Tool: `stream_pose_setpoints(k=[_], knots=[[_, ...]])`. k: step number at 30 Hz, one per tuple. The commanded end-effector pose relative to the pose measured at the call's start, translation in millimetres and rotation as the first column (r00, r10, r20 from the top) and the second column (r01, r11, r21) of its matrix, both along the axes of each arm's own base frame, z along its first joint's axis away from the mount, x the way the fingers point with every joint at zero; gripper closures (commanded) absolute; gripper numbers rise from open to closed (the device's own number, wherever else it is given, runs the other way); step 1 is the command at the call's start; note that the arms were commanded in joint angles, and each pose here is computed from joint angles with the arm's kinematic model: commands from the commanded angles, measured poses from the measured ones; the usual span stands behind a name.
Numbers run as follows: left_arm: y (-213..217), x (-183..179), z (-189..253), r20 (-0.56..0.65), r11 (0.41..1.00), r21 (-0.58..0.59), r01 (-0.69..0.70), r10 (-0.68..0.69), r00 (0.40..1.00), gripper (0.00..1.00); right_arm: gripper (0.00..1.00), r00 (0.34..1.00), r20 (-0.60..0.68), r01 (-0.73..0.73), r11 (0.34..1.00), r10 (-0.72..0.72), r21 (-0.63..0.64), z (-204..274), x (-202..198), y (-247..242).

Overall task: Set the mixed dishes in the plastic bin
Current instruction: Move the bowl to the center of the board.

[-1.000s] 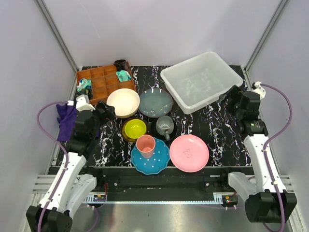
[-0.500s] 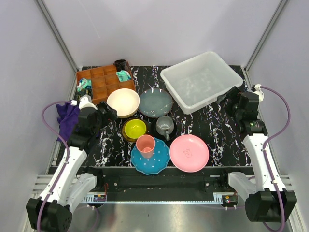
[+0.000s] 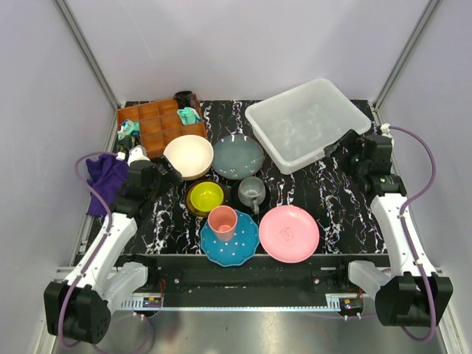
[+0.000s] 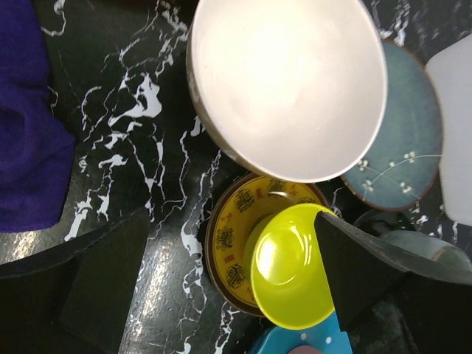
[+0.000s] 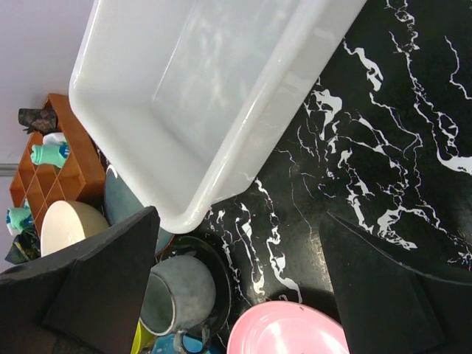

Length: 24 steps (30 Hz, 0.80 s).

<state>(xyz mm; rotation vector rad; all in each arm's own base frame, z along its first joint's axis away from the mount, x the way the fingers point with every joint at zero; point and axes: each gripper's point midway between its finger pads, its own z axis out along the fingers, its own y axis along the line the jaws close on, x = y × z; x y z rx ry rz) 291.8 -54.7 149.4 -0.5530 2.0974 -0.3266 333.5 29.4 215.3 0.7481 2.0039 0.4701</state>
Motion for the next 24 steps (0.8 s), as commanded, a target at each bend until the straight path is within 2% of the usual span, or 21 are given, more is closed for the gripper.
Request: stream_pose_setpoints(k=[1,8,18,24], knots=[[-6,12,4,0.012,1.000,-0.014,0.018,-0.018,1.000,0.01,0.00,0.997,0.033,-0.068,0.997,0.069,-0.027,26,6,7],[-15,10,3,0.015,0.999,-0.028,0.040,-0.039,0.999,0.02,0.00,0.990,0.040,-0.134,0.988,0.137,-0.082,38,5,21],[-15,2,0,0.020,0.999,-0.023,0.046,-0.045,0.999,0.02,0.00,0.951,0.001,-0.307,0.945,0.310,-0.115,35,7,92],[-10,3,-12,-0.013,1.000,-0.009,0.013,-0.013,1.000,0.02,0.00,0.937,-0.007,-0.347,0.931,0.348,-0.114,34,4,109]])
